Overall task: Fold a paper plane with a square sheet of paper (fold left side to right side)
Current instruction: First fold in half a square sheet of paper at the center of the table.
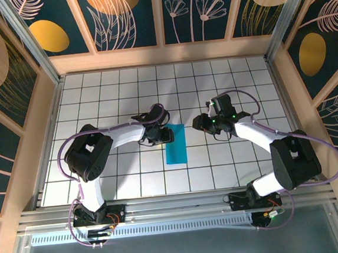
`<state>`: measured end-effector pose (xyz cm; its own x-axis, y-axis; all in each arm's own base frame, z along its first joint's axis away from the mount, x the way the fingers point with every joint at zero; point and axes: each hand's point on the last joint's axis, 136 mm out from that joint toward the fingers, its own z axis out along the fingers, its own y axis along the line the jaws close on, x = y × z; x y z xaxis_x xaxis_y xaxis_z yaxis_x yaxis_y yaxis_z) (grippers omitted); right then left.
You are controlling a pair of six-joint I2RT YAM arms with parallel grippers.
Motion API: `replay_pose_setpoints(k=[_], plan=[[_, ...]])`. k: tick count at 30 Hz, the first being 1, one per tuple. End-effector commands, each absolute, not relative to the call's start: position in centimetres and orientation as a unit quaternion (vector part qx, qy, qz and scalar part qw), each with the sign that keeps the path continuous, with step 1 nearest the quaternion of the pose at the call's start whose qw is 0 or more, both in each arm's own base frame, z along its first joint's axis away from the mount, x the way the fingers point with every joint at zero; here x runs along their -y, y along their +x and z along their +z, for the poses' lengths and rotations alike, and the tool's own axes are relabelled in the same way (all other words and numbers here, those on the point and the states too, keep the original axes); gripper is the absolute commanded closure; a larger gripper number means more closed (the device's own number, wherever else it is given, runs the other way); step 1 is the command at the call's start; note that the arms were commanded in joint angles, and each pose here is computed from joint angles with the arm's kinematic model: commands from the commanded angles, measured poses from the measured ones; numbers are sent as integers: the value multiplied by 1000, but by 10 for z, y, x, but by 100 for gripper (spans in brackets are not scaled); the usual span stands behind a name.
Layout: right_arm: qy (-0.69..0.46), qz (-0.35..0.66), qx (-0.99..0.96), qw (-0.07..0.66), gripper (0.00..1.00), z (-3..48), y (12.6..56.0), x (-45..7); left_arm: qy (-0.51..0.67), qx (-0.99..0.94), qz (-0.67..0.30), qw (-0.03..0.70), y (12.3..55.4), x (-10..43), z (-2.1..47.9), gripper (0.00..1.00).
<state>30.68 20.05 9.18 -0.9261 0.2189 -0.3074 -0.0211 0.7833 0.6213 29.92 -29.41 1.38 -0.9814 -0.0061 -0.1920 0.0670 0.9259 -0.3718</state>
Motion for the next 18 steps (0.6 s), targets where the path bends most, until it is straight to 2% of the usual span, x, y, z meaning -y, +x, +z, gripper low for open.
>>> replay_pose_setpoints(k=[1,18], plan=[[55,332,-924,183,59,91,305,-201,24,-987,-152,53,281,285,-28,56],[50,336,-924,177,59,89,304,-205,16,-988,-142,52,281,282,-30,56]])
